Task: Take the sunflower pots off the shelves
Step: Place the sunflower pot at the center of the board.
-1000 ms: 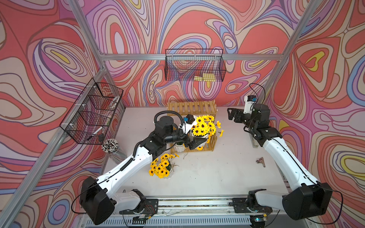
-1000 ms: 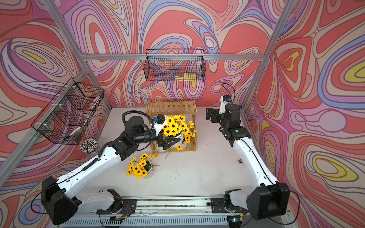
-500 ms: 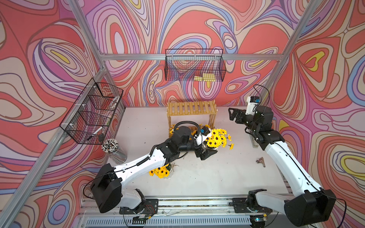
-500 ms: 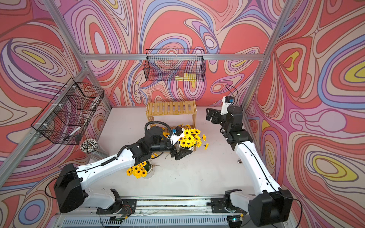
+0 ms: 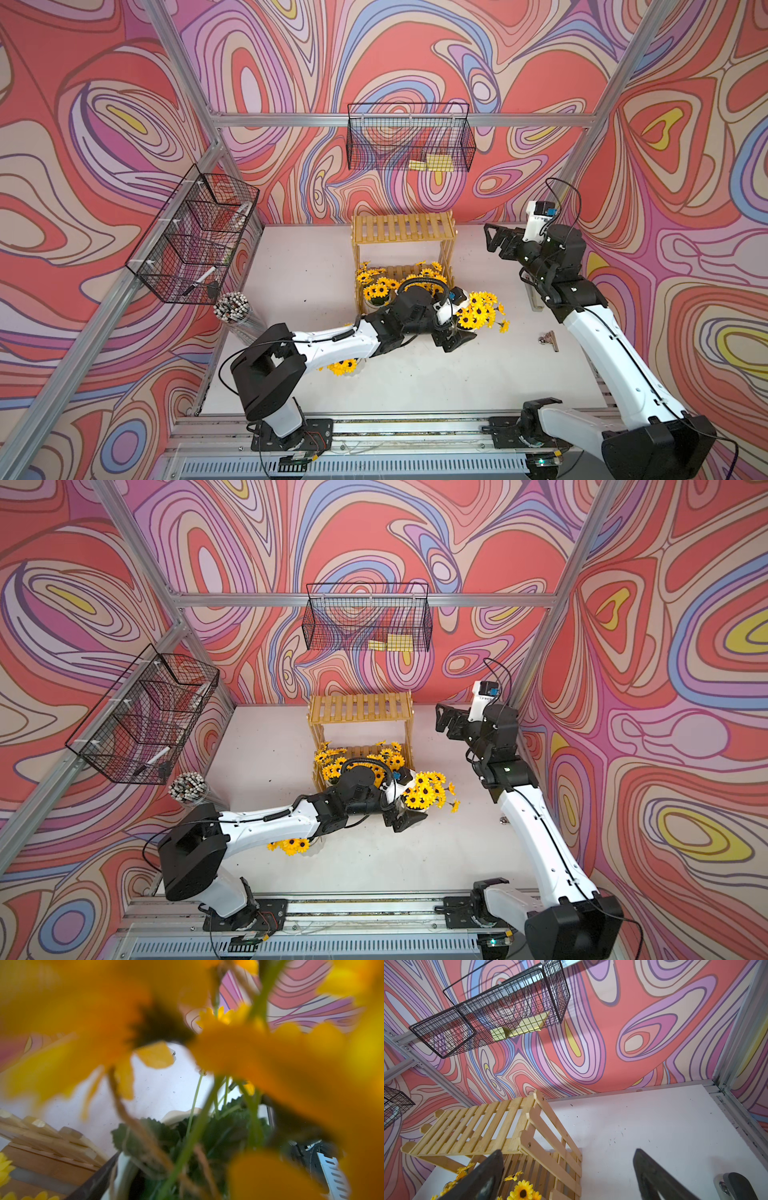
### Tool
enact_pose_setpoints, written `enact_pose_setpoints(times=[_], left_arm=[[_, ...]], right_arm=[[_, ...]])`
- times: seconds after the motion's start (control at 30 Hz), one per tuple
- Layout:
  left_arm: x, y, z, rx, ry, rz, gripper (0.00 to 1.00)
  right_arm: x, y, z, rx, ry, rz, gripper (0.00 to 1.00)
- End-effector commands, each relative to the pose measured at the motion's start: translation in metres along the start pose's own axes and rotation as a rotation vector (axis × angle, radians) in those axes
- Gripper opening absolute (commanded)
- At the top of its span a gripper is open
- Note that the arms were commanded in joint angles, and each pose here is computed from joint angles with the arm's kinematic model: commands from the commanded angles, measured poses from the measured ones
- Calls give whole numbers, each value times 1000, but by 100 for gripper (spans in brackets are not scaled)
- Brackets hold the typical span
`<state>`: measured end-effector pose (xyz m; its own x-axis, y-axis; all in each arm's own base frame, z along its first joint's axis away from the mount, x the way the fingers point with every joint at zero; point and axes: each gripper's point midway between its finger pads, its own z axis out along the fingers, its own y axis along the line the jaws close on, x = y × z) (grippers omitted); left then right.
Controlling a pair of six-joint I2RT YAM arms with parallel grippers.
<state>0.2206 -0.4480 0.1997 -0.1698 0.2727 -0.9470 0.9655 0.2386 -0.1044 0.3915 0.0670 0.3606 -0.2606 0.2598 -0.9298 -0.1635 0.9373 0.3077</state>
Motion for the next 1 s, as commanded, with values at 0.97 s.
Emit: enact_pose_setpoints(times=[0.97], left_arm=[[23, -21, 83, 52, -140, -17, 0]], right_arm=[[10, 6, -7, -54, 10, 21, 98]])
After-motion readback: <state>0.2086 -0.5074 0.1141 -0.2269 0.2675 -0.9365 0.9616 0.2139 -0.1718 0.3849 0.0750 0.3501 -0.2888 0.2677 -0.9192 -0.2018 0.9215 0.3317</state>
